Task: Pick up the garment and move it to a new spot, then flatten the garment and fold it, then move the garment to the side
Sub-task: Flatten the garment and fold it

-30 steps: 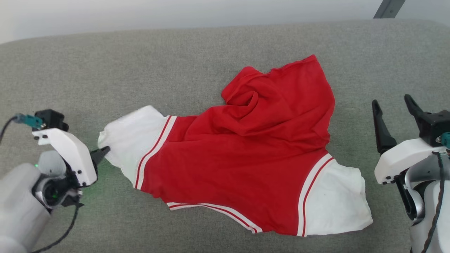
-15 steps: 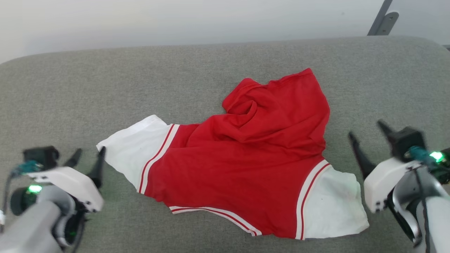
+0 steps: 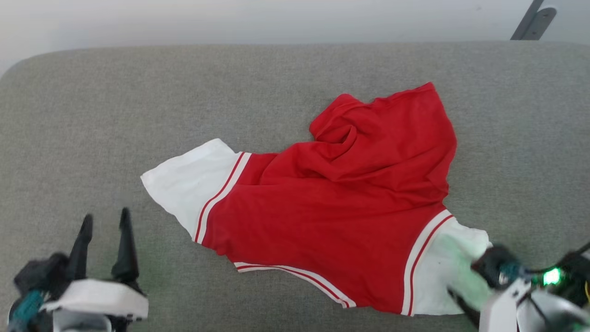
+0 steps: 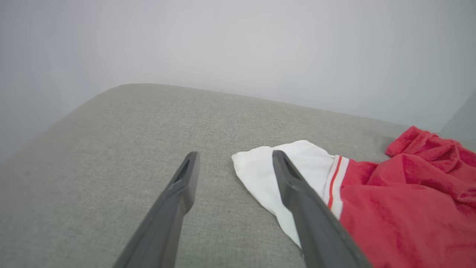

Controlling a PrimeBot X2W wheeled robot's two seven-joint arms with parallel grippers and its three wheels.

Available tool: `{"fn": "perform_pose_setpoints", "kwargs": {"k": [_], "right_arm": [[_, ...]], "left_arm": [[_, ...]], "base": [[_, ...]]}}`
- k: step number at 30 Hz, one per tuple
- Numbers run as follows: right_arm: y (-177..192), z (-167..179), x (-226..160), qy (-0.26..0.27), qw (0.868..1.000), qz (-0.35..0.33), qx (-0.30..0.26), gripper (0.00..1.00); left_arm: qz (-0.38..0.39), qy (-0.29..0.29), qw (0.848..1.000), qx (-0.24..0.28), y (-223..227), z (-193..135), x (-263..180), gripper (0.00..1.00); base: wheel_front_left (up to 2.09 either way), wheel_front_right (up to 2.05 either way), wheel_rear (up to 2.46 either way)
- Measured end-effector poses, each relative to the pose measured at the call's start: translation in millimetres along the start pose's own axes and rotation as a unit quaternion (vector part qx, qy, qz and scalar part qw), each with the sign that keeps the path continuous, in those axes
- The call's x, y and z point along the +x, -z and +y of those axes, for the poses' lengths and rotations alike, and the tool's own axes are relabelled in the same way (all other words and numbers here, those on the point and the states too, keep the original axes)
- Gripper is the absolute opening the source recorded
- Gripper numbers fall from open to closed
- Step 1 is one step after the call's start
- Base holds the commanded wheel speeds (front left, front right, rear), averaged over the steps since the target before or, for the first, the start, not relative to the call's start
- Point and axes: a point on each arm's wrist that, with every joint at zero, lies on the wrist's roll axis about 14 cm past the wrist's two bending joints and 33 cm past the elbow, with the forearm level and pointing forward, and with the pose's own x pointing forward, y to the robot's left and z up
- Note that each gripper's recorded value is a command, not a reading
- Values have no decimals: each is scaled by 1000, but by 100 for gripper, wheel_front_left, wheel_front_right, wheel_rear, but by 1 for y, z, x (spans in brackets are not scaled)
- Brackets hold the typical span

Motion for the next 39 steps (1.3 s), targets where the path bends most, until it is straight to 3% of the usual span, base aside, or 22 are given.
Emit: {"fn": "perform_pose_setpoints", "kwargs": {"k": [4,8,14,20,21,22,23,24,32,35,39], "right_arm": [[36,22,-7,-49,995,81,-12,100],[49,21,-8,-56,991,113,-38,100],[65,13,12,-54,983,135,-111,100],[68,11,31,-53,981,126,-136,100],[69,11,33,-52,980,128,-142,67],[69,11,34,-52,980,127,-144,47],[69,11,35,-51,981,125,-140,39],[69,10,36,-48,981,125,-138,1],[65,9,41,-34,985,112,-125,0],[66,10,42,-34,986,112,-118,0],[65,12,45,-37,986,111,-118,0]], "left_arm": [[-4,-20,1000,-5,5,10,-12,100],[-17,-27,999,-11,2,14,-14,100],[-25,-26,999,-12,3,13,-10,100],[-26,-25,999,-8,4,13,-5,100],[-26,-23,999,-7,4,13,-5,100],[-26,-22,999,-5,4,13,-4,100],[-26,-20,999,-3,4,13,-3,100],[-27,-18,999,-1,3,12,-2,100],[2,61,997,48,0,-9,15,100],[64,101,991,64,4,-15,25,100],[187,106,975,63,18,2,34,100]], "base": [[0,0,0],[0,0,0],[0,0,0],[0,0,0],[0,0,0],[0,0,0],[0,0,0],[0,0,0],[0,0,0],[0,0,0],[0,0,0]]}}
